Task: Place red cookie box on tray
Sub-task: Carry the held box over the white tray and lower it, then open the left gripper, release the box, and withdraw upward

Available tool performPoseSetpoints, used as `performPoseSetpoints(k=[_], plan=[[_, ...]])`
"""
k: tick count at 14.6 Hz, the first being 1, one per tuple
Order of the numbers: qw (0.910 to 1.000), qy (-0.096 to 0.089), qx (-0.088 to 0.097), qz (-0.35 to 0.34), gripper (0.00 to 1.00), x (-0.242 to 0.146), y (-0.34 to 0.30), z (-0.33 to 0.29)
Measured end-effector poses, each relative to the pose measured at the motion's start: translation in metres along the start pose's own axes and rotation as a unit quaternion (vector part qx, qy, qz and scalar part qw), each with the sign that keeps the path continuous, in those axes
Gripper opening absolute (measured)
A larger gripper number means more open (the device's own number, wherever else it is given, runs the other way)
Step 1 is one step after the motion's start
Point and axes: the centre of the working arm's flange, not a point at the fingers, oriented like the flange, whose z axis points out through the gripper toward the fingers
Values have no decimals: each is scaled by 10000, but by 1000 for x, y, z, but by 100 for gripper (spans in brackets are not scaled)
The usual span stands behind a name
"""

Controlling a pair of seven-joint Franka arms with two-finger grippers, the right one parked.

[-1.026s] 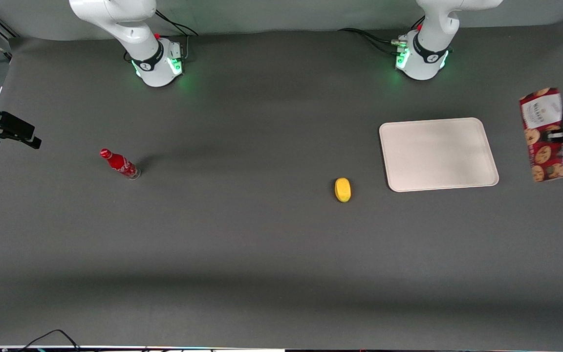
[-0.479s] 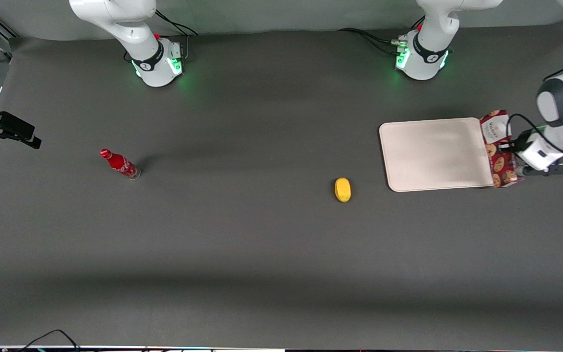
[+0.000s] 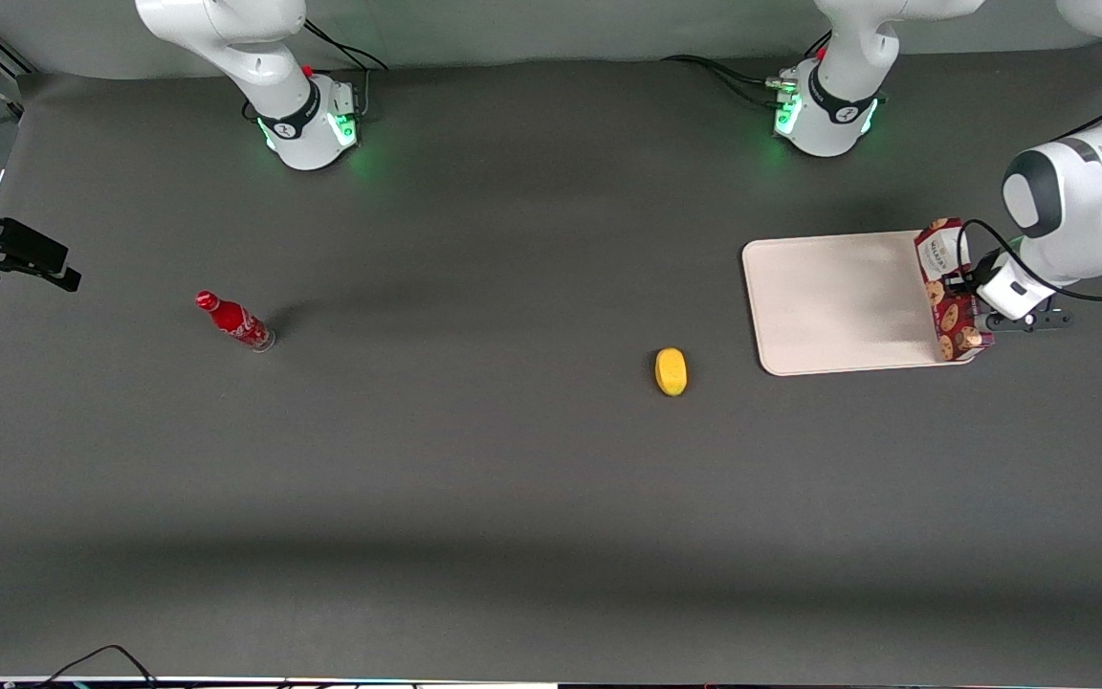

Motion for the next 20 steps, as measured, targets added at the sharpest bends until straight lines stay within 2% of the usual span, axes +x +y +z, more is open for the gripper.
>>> performPoseSetpoints(k=[2,3,6,8,10,11,14,18,20], plan=[[9999,10,11,103,11,-1,1,4],[9999,8,10,158,20,-1,1,4],[9997,10,3,231,52,0,0,1],[9997,-74,-39,234,71,4,-1,-14],[9995,-159,-122,245,93,13,-4,-52],[9994,-169,-162,262,100,18,-5,-80],[9987,-112,-198,450,100,30,3,-196],[9979,66,-58,648,100,27,50,-340],[9989,-11,-5,466,100,20,87,-370]])
